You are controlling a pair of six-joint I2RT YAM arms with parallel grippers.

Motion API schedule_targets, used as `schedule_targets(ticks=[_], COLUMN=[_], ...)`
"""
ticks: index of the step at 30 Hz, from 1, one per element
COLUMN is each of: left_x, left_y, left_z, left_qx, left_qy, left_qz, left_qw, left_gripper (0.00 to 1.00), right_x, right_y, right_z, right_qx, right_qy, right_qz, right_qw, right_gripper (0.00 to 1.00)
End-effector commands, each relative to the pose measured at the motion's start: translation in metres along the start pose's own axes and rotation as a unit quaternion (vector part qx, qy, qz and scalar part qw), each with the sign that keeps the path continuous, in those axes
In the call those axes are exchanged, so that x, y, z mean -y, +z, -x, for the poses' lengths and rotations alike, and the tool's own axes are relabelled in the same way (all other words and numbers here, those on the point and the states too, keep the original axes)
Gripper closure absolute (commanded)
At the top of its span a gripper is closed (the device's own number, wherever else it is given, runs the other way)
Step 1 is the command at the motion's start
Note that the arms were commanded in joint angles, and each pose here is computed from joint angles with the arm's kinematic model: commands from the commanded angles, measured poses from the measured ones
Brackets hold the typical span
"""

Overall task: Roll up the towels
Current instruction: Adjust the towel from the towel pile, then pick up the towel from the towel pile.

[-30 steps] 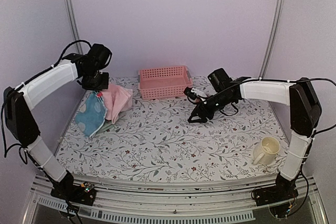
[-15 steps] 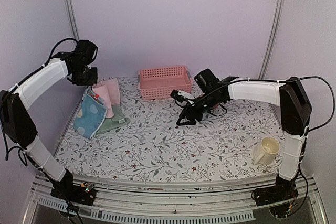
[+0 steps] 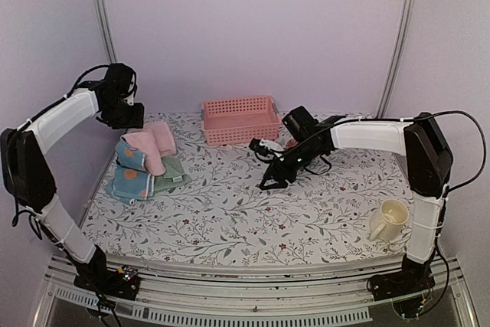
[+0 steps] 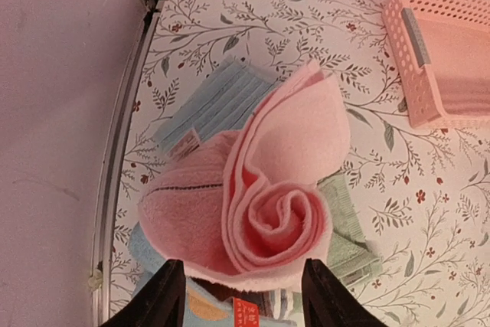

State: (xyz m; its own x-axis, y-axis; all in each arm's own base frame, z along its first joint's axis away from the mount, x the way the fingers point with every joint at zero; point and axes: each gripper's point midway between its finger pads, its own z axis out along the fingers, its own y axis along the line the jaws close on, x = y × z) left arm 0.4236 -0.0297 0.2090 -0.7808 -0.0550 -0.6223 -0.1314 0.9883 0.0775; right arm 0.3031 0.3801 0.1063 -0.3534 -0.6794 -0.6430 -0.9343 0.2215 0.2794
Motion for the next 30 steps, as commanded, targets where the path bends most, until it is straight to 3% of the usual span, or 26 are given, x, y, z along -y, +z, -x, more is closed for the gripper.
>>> schedule_targets(ticks=[1, 9, 12, 15, 17, 18, 21, 24, 30], left_x=[0.019, 0.044, 0.043, 0.040, 0.040, 0.042, 0.049, 0.074, 0.151], left_y=[0.016, 0.075, 0.099, 0.107, 0.107, 0.103, 0.080, 0.025, -0.104], left_z=[0.035, 0.031, 0.020, 0.018, 0.023, 0.026, 0.051, 0.087, 0.110], left_qx=[0.034, -0.035, -0.069, -0.083, -0.081, -0.075, -0.034, 0.043, 0.153], left_qy=[0.030, 0.046, 0.038, 0.035, 0.035, 0.035, 0.032, 0.038, 0.080], left_qz=[-0.025, -0.055, -0.037, -0.027, -0.027, -0.029, -0.056, -0.129, -0.294], left_qw=[0.999, 0.997, 0.996, 0.996, 0.996, 0.996, 0.997, 0.990, 0.940], left_gripper=[0.48, 0.51, 0.59, 0.72, 0.96, 1.00, 1.00, 1.00, 1.00], right_x=[-0.007, -0.006, -0.006, -0.007, -0.007, -0.007, -0.006, -0.006, -0.004], right_y=[-0.008, -0.010, -0.010, -0.010, -0.010, -0.010, -0.011, -0.016, -0.040], right_z=[0.004, -0.002, -0.004, -0.006, -0.007, -0.007, -0.008, -0.006, 0.008], right_qx=[0.005, -0.003, -0.004, -0.007, -0.009, -0.010, -0.011, -0.009, 0.008], right_qy=[-0.014, -0.017, -0.018, -0.015, -0.016, -0.016, -0.017, -0.021, -0.033], right_qz=[-0.005, -0.016, -0.017, -0.016, -0.016, -0.017, -0.020, -0.028, -0.057], right_qw=[1.000, 1.000, 1.000, 1.000, 1.000, 1.000, 1.000, 0.999, 0.998], right_gripper=[0.45, 0.45, 0.45, 0.45, 0.45, 0.45, 0.45, 0.45, 0.47])
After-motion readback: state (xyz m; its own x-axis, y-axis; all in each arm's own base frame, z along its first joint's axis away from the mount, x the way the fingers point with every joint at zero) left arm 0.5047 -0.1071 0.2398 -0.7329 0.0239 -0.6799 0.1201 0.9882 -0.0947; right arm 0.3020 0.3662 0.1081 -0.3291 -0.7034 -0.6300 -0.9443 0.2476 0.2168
